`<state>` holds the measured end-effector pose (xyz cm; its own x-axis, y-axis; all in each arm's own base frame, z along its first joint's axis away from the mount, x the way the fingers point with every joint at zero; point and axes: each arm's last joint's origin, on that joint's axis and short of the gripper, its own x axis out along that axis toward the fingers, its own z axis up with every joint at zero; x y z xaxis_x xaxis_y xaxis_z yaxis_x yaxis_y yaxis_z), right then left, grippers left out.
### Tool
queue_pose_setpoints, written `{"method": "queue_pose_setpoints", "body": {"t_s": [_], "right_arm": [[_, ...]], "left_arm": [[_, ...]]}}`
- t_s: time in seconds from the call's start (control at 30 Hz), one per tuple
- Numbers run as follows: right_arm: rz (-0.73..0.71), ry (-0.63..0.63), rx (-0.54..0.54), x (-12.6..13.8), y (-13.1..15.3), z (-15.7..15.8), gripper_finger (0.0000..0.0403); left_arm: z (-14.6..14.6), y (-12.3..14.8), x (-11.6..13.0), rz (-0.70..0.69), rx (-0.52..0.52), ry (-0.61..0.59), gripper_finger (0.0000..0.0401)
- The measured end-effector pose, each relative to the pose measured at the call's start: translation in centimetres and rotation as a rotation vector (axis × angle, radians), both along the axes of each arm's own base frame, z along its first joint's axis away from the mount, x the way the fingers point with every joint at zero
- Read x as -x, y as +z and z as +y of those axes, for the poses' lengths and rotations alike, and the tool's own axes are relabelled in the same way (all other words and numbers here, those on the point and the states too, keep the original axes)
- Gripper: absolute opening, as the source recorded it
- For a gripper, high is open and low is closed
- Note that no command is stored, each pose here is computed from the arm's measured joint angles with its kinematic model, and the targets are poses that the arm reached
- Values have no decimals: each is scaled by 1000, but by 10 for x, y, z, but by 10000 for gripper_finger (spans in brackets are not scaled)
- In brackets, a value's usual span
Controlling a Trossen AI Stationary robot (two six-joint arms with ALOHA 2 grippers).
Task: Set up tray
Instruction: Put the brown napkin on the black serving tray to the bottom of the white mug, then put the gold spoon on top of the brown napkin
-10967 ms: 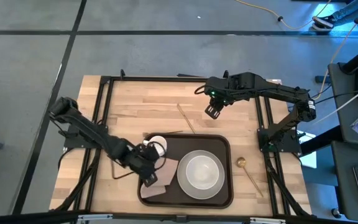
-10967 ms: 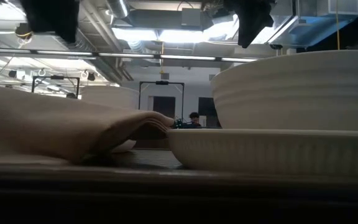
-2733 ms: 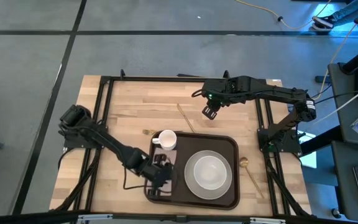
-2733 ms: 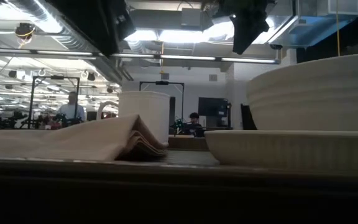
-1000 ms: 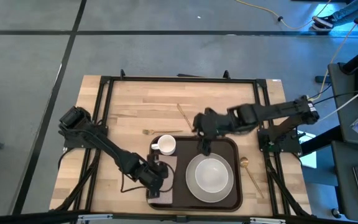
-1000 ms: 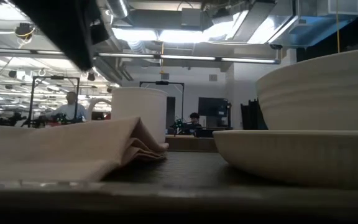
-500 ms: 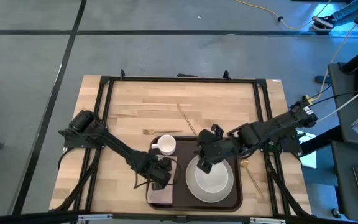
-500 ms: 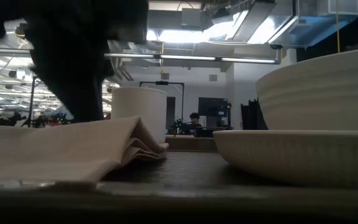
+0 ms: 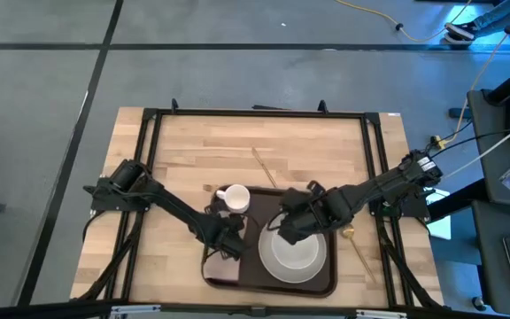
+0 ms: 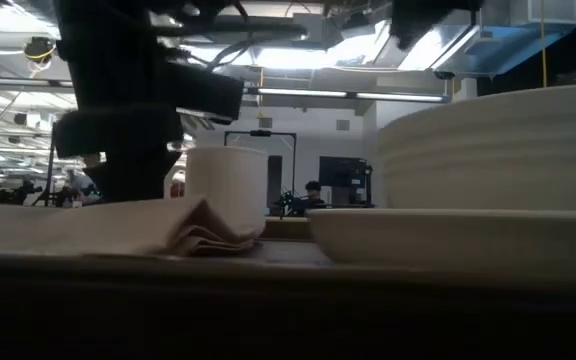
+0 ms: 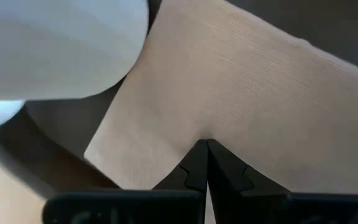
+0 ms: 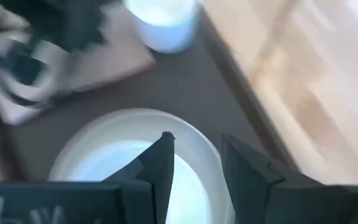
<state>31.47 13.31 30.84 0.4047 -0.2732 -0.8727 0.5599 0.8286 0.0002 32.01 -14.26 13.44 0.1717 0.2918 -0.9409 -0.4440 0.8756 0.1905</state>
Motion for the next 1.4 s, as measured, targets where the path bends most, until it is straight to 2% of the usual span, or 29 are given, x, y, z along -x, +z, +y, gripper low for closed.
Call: {"method": "queue_pose_setpoints", "body": {"t_s": [0.13,0.27,0.4,0.57,0.7,0.8,0.93,1.03,1.2,1.3,1.4], "right_arm": [[49,-25,39,6,-1,-3,132],[58,-4,42,6,-1,-3,132],[84,10,12,7,-2,-3,132],[60,-30,14,6,-2,-3,132],[-59,-78,-43,-3,1,1,132],[-167,-22,-76,-14,6,6,132],[-245,90,-63,-23,12,11,132],[-217,174,-69,-23,11,12,132],[-127,159,-70,-10,8,15,132],[-87,194,-56,4,11,25,132],[-42,165,-53,16,12,29,132]], "left_arm": [[7,-1,5,57,-48,30,2],[9,0,7,53,-102,27,2],[11,7,9,47,-96,30,2],[11,32,14,-18,-86,3,2],[11,58,21,-93,-96,-32,2],[11,70,25,-101,-79,-94,2],[11,81,30,-105,-47,-159,2],[10,97,38,-144,-4,-180,2],[14,140,61,-299,0,-206,2],[21,165,76,-387,35,-207,2],[27,185,89,-476,73,-221,2]]}}
